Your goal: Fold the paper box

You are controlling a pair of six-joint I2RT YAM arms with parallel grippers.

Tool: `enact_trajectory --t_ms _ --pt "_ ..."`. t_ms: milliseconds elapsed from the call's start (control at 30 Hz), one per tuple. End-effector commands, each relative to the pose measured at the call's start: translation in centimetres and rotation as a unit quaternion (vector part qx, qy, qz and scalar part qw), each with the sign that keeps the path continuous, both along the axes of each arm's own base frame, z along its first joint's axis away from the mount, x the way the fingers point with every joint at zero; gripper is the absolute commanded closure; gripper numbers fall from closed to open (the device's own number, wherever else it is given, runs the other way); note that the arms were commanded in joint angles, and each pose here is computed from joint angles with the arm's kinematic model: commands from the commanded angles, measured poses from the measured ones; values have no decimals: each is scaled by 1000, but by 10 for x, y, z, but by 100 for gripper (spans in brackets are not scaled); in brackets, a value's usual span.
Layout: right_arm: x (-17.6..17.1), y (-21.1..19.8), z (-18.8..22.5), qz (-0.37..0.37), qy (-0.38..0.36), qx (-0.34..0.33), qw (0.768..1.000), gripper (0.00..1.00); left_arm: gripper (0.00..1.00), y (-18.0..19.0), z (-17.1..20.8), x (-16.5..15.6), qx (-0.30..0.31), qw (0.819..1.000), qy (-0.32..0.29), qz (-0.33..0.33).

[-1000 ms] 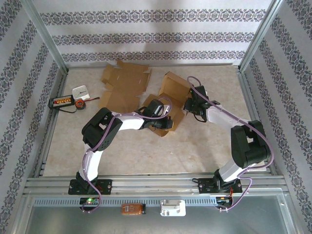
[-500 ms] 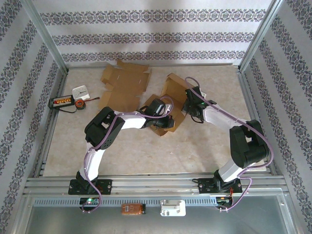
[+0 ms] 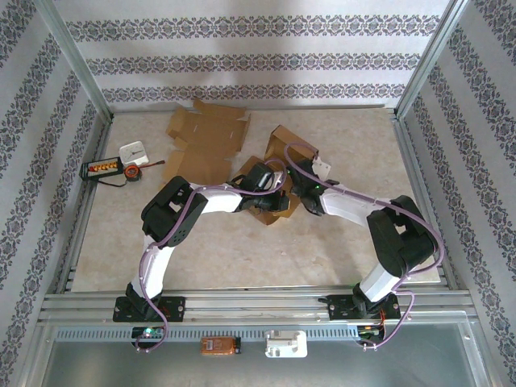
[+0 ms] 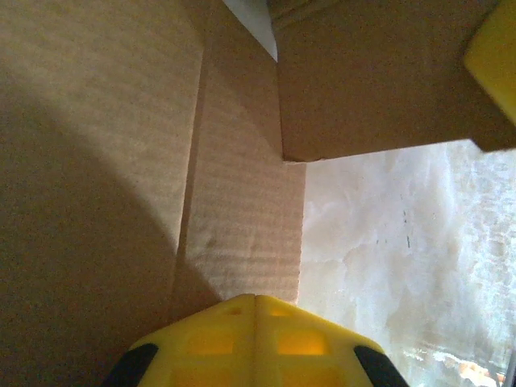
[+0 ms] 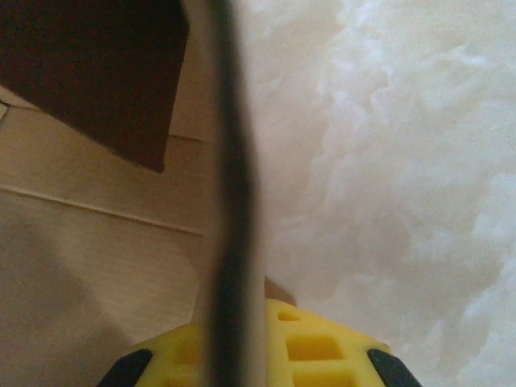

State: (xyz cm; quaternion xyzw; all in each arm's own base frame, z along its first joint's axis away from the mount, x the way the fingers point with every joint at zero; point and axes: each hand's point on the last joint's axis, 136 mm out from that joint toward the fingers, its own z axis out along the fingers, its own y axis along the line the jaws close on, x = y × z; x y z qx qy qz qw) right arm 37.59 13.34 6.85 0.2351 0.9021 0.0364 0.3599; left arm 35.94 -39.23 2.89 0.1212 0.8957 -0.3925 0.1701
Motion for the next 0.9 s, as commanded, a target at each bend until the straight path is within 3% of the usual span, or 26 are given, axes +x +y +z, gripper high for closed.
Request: enact_trajectory --t_ms 0,233,400,567,733,867 --pt "-6 -7 -10 -17 -17 -11 1000 90 91 1 16 3 -15 1000 -15 13" --pt "-7 -9 -9 -7 -21 -21 1000 92 68 26 58 9 -5 996 -72 49" --pt "-7 -9 -9 0 -18 -29 999 92 67 77 92 23 54 983 -125 124" --pt "-7 -6 -9 26 -15 -44 999 92 60 131 134 61 72 972 -103 198" --pt "-3 7 -12 96 -1 -71 993 93 31 141 189 97 48 974 -141 169" --pt "-2 7 -11 113 1 -89 990 94 19 134 193 116 40 986 -99 131"
